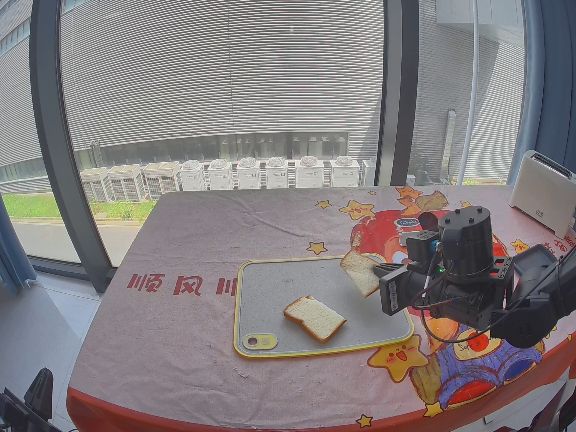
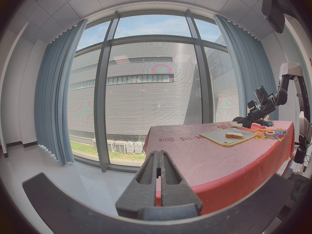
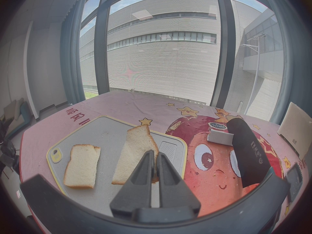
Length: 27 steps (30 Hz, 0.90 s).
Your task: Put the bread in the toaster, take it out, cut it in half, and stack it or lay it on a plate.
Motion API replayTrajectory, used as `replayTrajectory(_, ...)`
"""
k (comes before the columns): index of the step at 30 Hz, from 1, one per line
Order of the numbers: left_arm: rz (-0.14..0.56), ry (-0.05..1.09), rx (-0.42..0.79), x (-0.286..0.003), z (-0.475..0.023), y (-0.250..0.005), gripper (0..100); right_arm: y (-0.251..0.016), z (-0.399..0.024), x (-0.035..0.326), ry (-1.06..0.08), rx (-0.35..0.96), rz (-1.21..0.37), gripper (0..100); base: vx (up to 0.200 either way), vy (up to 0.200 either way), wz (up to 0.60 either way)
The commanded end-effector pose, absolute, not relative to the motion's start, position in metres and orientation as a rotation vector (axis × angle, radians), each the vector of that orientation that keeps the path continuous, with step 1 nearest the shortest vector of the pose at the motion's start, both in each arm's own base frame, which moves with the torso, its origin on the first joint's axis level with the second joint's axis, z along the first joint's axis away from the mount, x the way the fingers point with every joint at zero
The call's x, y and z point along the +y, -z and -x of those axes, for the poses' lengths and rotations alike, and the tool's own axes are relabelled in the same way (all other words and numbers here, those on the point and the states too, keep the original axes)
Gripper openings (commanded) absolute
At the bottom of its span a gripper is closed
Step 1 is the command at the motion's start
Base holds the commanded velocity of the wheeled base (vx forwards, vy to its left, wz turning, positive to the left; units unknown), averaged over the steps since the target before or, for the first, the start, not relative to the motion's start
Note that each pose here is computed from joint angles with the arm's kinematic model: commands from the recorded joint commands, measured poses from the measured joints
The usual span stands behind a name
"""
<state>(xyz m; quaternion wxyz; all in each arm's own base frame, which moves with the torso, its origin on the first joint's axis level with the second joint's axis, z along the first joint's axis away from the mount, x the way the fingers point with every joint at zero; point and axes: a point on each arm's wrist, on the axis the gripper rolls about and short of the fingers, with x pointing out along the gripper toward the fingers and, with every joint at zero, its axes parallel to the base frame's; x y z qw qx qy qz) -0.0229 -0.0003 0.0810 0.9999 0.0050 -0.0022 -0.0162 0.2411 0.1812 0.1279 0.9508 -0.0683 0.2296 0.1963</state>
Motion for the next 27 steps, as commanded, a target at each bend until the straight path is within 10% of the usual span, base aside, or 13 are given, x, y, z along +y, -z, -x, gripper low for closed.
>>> replayTrajectory(1, -0.009, 0.032, -0.003, -0.0003, 0.0228, -0.0758, 0, -0.1313, -0.2397, 0.1804, -0.402, 0.455, 0.138, 0, -0.2, 0.0, 0.0)
replayTrajectory(12, -0.011, 0.032, -0.003, -0.0003, 0.0228, -0.0758, 0, -0.1309, -0.2374, 0.1804, -0.407, 0.456, 0.142, 0, -0.2, 0.0, 0.0)
replayTrajectory(27, -0.011, 0.032, -0.003, -0.0003, 0.0228, -0.0758, 0, -0.1395, -0.2339, 0.1776, -0.409, 0.431, 0.13, 0, 0.0, 0.0, 0.0)
